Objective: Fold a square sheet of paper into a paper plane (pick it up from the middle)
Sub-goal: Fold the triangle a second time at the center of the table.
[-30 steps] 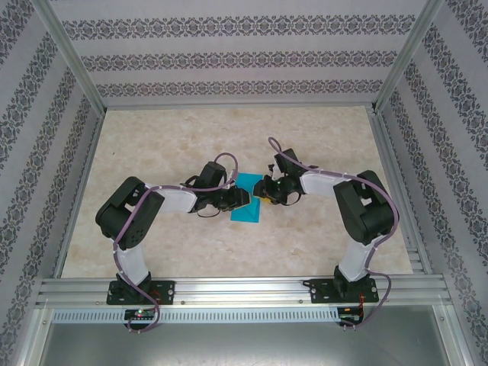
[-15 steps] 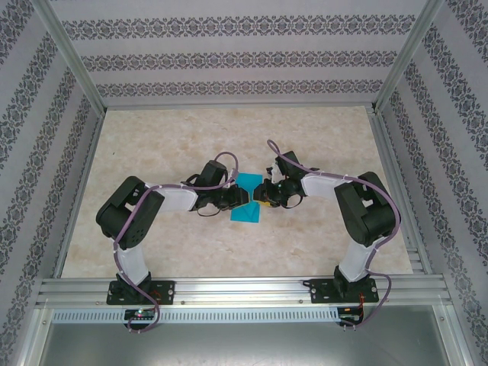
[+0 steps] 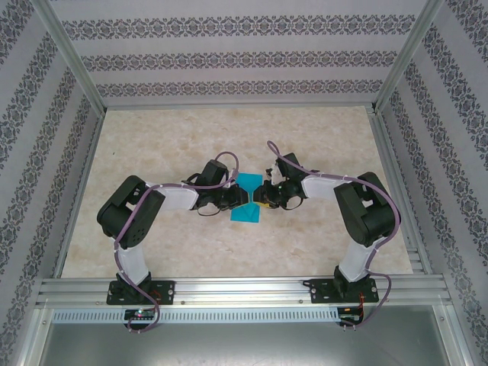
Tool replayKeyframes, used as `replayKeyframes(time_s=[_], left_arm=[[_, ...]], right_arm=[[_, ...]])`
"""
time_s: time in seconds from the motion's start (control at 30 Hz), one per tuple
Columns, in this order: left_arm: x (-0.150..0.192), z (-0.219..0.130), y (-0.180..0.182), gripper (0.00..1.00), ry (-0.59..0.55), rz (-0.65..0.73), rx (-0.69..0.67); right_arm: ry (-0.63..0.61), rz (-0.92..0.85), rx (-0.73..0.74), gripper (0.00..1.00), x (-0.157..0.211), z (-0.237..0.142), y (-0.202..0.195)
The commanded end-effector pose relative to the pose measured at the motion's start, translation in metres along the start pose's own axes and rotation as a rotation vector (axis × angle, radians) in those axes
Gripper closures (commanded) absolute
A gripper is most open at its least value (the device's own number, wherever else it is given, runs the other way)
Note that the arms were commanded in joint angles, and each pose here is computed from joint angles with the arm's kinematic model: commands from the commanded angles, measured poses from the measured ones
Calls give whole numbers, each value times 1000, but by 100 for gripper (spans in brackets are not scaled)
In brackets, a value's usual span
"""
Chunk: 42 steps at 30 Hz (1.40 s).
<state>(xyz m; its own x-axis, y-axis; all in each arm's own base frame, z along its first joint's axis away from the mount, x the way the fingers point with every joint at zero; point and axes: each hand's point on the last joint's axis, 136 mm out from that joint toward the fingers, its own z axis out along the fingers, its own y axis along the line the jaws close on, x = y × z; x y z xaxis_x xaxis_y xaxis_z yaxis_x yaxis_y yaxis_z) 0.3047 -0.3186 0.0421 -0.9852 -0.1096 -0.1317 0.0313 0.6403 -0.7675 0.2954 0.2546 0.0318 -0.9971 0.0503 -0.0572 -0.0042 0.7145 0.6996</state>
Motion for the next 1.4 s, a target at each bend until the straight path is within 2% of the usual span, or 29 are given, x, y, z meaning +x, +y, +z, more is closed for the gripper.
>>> replayKeyframes(time_s=[0.0, 0.13, 0.27, 0.37, 0.63, 1.37], left_arm=[[-2, 3, -1, 83, -2, 25, -12], [-3, 3, -2, 83, -4, 25, -11], [-2, 3, -3, 83, -3, 27, -9], [-4, 0, -9, 83, -7, 37, 8], [-3, -3, -22, 80, 3, 66, 51], [3, 8, -29, 81, 49, 91, 70]], right_arm=[[12, -47, -39, 74, 6, 1, 12], [27, -56, -47, 78, 10, 4, 14], [24, -63, -37, 91, 10, 3, 13], [16, -82, 27, 95, 7, 1, 5], [6, -141, 131, 96, -5, -3, -3], [-3, -178, 170, 94, -21, 1, -4]])
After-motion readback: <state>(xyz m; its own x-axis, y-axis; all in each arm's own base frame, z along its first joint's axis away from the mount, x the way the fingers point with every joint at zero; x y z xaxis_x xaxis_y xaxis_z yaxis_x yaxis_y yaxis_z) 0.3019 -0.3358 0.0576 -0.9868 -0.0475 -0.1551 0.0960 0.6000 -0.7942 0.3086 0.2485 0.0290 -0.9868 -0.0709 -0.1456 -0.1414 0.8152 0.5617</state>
